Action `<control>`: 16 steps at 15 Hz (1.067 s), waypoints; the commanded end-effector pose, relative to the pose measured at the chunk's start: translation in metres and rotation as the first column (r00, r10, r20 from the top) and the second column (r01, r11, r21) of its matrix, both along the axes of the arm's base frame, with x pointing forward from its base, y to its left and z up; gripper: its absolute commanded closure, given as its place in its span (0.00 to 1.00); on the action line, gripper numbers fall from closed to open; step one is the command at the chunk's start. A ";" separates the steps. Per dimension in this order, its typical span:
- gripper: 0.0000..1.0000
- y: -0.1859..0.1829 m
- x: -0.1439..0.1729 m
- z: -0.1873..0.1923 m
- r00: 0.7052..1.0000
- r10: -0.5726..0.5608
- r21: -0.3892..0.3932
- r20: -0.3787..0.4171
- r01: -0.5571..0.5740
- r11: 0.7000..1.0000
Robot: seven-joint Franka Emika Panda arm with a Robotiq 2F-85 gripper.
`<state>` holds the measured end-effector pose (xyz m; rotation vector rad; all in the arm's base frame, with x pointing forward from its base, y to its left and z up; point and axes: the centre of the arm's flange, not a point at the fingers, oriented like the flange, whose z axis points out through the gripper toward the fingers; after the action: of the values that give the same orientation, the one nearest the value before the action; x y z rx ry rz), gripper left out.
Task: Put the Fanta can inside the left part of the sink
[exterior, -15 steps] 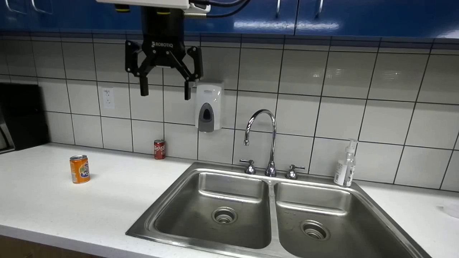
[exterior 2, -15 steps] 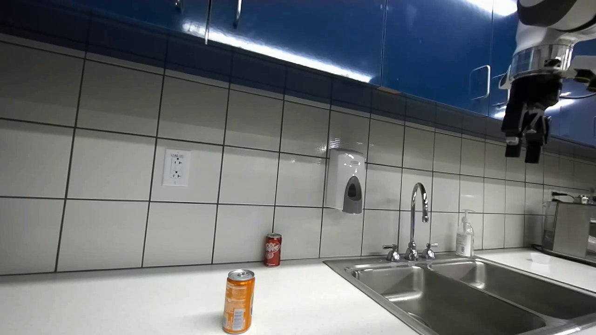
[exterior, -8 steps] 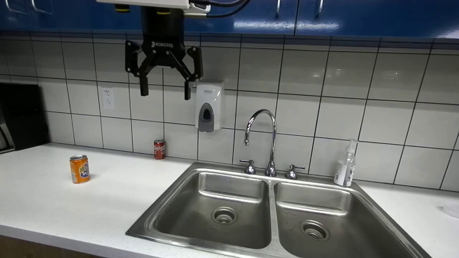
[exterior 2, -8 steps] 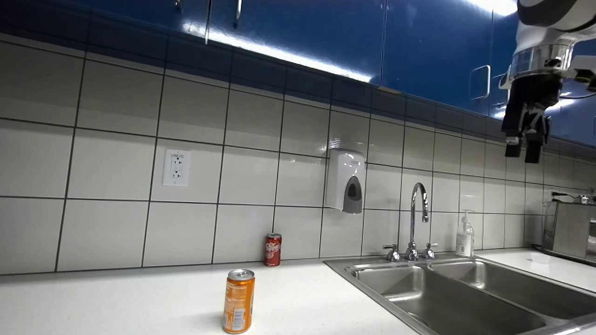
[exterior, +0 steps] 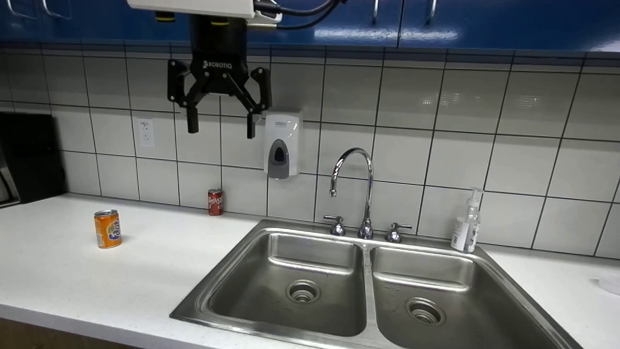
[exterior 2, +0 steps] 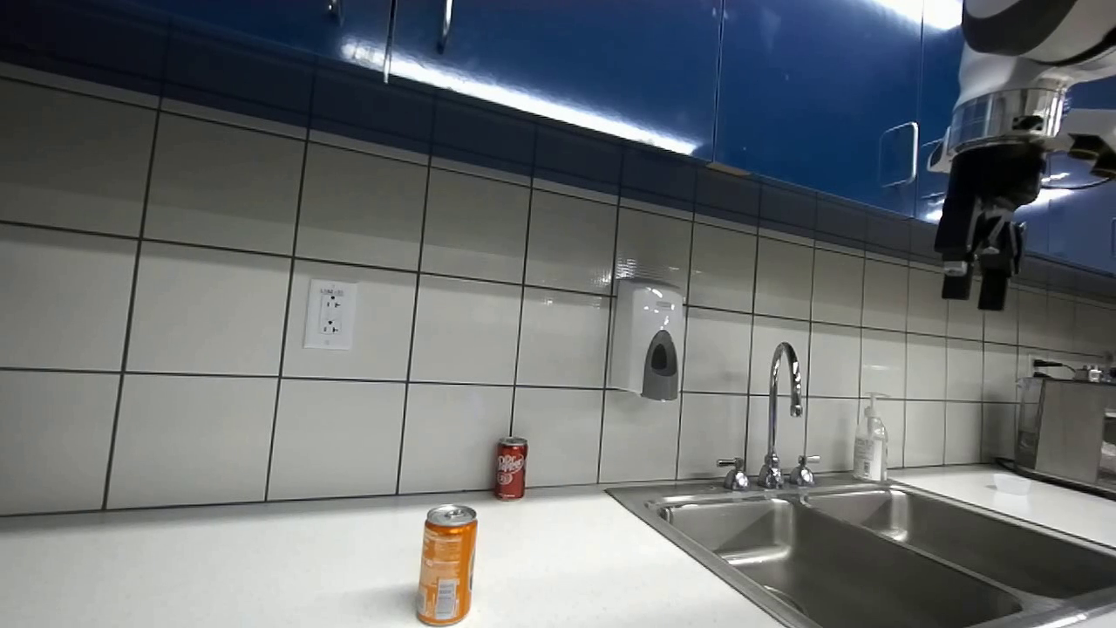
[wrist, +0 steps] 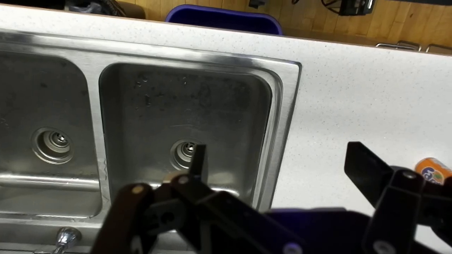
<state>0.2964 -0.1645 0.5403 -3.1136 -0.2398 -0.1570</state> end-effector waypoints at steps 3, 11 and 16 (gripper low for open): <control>0.00 0.026 0.018 -0.018 0.997 0.061 -0.026 -0.044 -0.062 0.998; 0.00 0.081 0.036 -0.042 0.980 0.191 -0.104 -0.064 -0.197 0.975; 0.00 0.119 0.049 -0.064 0.958 0.287 -0.117 -0.021 -0.288 0.950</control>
<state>0.3392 -0.0662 0.4922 -3.1447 -0.6377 -0.0906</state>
